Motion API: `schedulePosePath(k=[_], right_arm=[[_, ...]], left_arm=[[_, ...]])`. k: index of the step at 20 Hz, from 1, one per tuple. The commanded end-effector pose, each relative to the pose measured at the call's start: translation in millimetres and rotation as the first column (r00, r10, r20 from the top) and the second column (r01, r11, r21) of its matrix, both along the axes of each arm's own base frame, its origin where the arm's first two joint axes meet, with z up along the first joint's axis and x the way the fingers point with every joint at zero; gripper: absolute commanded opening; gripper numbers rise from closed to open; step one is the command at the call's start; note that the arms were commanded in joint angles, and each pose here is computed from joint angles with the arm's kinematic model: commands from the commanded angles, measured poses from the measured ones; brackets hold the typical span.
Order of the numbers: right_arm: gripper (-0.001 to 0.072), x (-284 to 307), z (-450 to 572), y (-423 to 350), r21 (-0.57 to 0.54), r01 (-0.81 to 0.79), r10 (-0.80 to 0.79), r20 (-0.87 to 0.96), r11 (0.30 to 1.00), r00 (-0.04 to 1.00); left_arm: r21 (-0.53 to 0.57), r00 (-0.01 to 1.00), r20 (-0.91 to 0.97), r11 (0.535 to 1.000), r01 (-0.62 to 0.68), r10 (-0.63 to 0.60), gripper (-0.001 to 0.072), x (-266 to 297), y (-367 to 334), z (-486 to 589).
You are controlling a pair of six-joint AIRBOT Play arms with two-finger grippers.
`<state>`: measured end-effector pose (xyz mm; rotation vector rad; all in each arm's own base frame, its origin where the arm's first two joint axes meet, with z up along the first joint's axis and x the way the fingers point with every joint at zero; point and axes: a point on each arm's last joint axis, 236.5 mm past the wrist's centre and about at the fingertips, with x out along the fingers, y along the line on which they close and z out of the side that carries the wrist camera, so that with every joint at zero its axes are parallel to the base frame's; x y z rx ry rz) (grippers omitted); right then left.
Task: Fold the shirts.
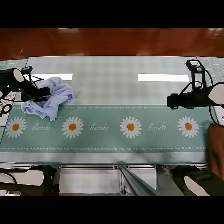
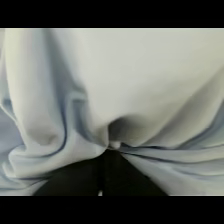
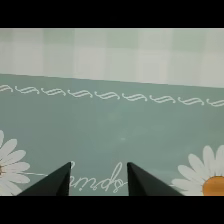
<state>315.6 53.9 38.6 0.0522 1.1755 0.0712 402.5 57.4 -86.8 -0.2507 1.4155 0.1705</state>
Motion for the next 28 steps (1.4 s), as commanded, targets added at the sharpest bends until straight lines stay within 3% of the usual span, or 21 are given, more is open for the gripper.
schedulePosePath(k=[1,5,9,17,20,22,24,28], right_arm=[[0.0407,-5,-2,0,-0.001,0.004,-0.004,-0.024,1.000,1.000],[0.0407,-11,-1,11,0.051,0.003,-0.001,-0.044,0.999,0.999],[0.0407,-15,21,21,0.103,-0.018,0.016,0.023,0.995,1.000],[0.0407,-31,73,26,0.158,-0.044,0.014,0.184,0.986,0.983],[0.0407,-36,84,29,0.174,-0.053,0.014,0.213,0.983,0.977],[0.0406,-38,86,29,0.176,-0.055,0.015,0.221,0.983,0.975],[0.0406,-39,86,28,0.174,-0.055,0.016,0.217,0.983,0.976],[0.0407,-38,87,27,0.179,-0.042,0.001,0.220,0.983,0.975]], left_arm=[[-0.037,0.990,0.142,0.999,0.026,-0.020,0.0022,31,-11,59],[-0.067,0.868,0.494,0.993,0.092,-0.047,0.0022,66,-43,209],[0.011,0.659,0.743,0.985,0.170,-0.122,0.0022,45,-77,358],[0.117,0.208,0.958,0.931,0.346,-0.198,0.0021,-48,-162,566],[0.076,0.082,0.990,0.920,0.384,-0.116,0.0022,-72,-180,611],[0.030,0.082,0.994,0.907,0.419,-0.071,0.0022,-77,-192,615],[0.008,0.134,0.987,0.865,0.503,-0.087,0.0022,-77,-224,593],[-0.034,0.354,0.898,0.758,0.651,-0.263,0.0022,-65,-314,460]])
